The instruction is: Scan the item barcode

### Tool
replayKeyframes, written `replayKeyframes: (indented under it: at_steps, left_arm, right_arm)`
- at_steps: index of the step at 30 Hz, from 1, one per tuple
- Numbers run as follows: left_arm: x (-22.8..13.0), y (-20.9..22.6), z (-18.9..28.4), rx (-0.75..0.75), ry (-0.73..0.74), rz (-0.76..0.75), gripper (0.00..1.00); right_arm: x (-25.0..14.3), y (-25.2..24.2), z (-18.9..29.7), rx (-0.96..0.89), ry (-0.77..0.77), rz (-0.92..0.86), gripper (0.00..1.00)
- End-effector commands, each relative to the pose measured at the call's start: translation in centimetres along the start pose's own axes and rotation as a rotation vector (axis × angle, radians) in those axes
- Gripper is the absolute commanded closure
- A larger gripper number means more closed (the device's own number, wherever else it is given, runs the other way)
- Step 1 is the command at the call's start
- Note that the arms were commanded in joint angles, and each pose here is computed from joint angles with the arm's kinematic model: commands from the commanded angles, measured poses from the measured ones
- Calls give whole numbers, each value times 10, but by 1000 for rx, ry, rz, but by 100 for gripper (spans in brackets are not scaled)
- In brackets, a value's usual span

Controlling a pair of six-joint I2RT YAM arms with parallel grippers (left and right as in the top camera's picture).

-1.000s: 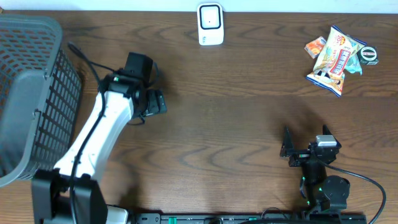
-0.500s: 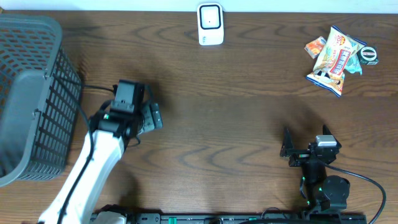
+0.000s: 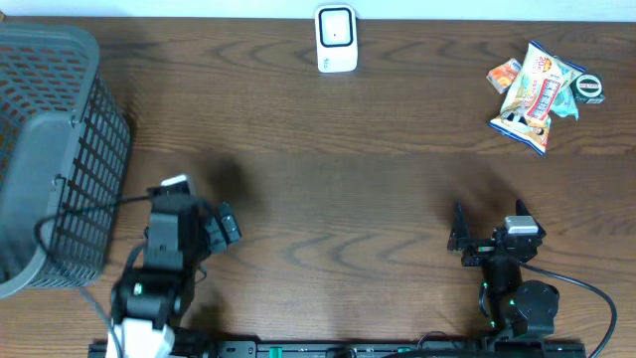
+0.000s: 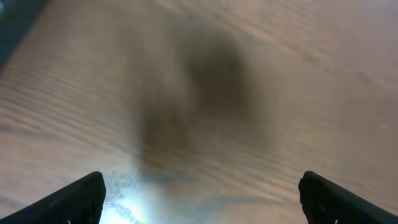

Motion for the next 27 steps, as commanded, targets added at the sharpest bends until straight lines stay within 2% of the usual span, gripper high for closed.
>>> replayKeyframes:
  at_steps: [1, 7, 13, 18, 23, 27]
  left_arm:
    - [-9, 3, 6, -26, -83, -14, 2]
    - [-12, 2, 23, -86, -258, -8, 2]
    - [-22, 5, 22, -94, -310, -10, 3]
    - [-18, 7, 30, -102, -420, 7, 2]
    - [-8, 5, 36, -103, -541, -84, 3]
    - [-4, 4, 32, -107, -633, -94, 2]
  right_arm:
    - [0, -3, 0, -17, -3, 7, 1]
    - [0, -3, 0, -17, -3, 7, 1]
    - [0, -2, 0, -16, -3, 7, 1]
    - [0, -3, 0, -17, -3, 7, 1]
    - [0, -3, 0, -17, -3, 7, 1]
    - [0, -3, 0, -17, -3, 7, 1]
Point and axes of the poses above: each gripper's point midway between its finger pads, its own z axis back along the fingers, its own y axis along the line the jaws close on, x = y × z, the point moved 5 cm from there along z, back along the fingers, and after that the axes turned 11 degrees about -z, right-handed, at the moved point
